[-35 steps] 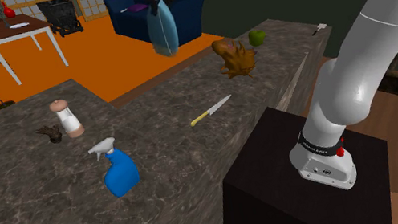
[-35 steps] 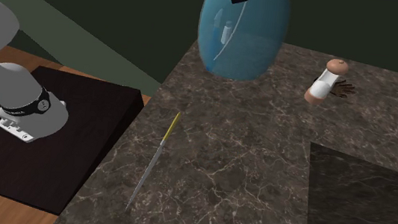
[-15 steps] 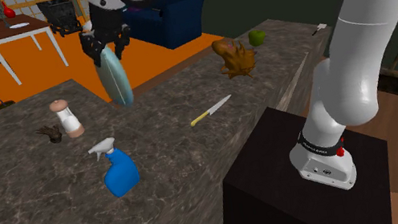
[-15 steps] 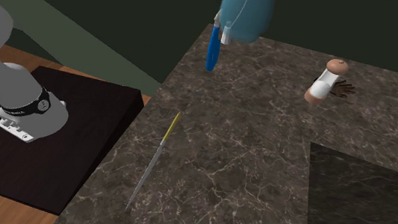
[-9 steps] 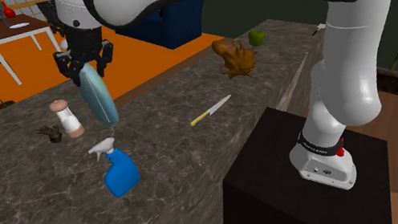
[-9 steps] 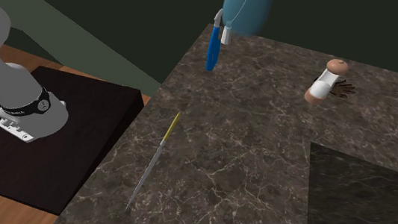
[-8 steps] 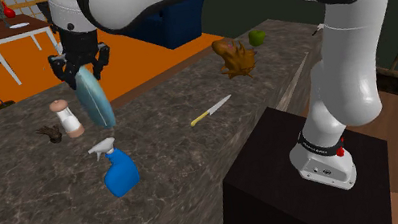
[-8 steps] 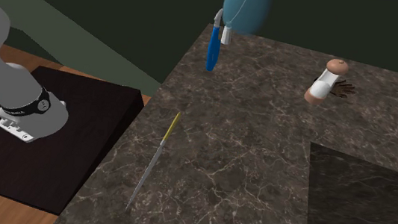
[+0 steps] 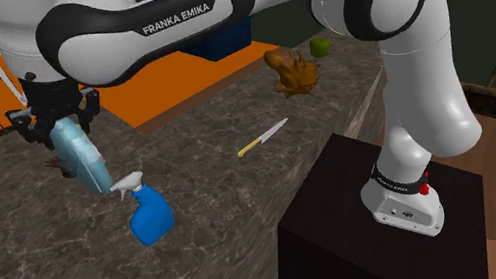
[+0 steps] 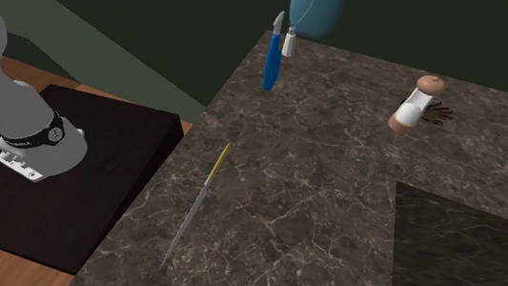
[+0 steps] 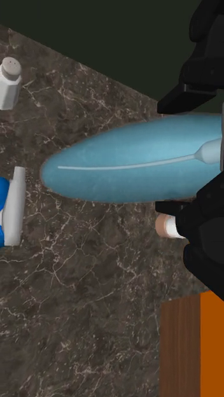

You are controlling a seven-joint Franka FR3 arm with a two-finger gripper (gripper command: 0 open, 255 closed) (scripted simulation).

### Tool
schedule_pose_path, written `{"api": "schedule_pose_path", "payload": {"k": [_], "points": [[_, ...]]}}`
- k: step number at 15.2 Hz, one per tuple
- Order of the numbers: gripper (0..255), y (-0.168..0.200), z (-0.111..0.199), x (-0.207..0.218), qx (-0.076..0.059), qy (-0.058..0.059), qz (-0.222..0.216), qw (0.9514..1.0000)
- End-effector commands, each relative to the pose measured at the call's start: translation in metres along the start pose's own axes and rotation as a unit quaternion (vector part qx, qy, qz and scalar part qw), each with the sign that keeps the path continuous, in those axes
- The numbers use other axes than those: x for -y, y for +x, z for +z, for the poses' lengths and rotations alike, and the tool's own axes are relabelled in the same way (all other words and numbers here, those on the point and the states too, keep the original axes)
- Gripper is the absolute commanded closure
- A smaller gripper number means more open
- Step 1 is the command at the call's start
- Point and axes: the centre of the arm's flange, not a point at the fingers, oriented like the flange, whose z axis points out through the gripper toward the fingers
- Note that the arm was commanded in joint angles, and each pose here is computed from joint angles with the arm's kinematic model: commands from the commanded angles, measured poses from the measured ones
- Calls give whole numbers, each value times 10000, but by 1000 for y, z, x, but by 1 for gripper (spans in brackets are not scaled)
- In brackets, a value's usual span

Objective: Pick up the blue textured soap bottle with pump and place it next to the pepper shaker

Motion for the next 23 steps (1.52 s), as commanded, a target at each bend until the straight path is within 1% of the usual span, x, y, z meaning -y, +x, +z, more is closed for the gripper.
{"api": "schedule_pose_path", "payload": {"k": [1,5,23], "points": [[255,-4,6,24,-4,0,7,10000],[255,-11,22,69,-4,0,7,10000],[255,-47,109,58,-4,0,7,10000]]}}
